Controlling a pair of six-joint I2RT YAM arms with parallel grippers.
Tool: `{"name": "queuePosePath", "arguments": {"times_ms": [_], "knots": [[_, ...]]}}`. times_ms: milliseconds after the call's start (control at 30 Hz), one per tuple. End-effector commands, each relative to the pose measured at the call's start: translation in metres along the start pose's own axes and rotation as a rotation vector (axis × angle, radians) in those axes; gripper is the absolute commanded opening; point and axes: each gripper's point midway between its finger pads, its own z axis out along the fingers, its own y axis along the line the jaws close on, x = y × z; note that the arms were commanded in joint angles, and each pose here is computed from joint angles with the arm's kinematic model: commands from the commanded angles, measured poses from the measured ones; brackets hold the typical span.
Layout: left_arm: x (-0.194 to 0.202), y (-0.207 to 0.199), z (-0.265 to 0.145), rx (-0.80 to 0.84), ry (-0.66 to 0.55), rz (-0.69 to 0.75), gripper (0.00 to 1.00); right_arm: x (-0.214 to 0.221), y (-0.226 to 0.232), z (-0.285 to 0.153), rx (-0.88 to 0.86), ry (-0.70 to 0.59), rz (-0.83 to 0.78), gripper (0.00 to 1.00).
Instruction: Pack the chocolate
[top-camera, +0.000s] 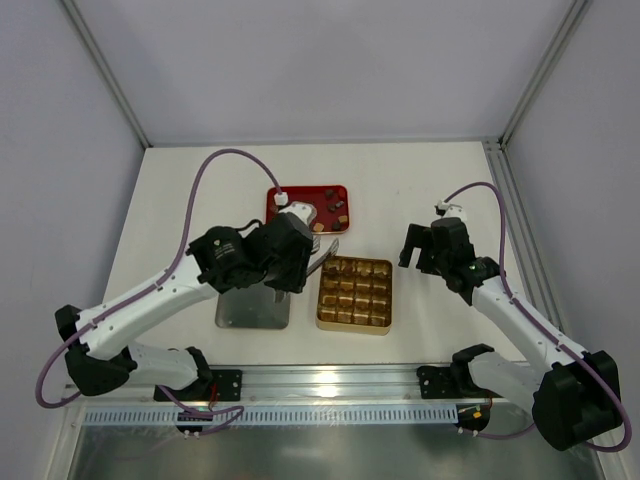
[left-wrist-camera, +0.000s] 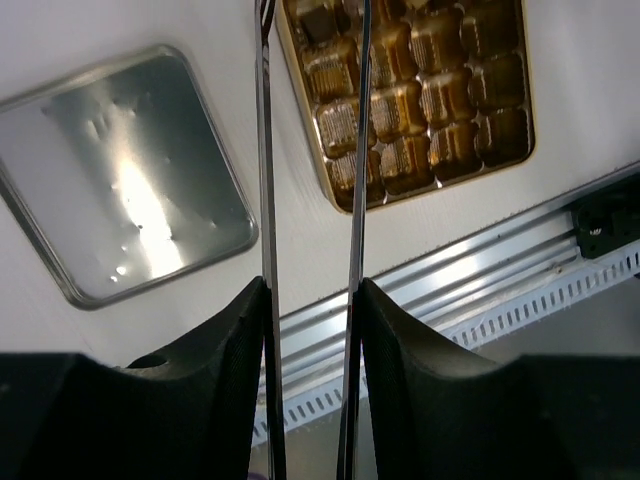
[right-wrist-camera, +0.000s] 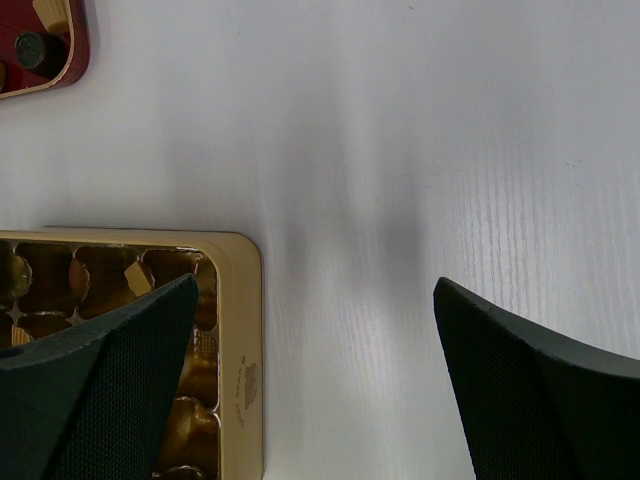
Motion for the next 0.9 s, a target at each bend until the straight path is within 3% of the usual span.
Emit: {"name": "queuePosePath", "arguments": {"times_ms": [0,500,867], "knots": [[-0.037,0.015,-0.008,-0.06,-0.099,-0.008,0.4,-0.018,0.005,-0.007,-0.019,-0.058,0.007,1.0],[-0.134,0.045,0.068,-0.089,-0.086,-0.026,0.41,-0.015,0.005,-0.011,-0.027,-0.051,-0.001,1.0],[-0.149,0.041,0.131,-0.131,-0.013,-0.024,0.38,-0.013,0.001,-0.015,-0.017,-0.055,-0.004,1.0]]}}
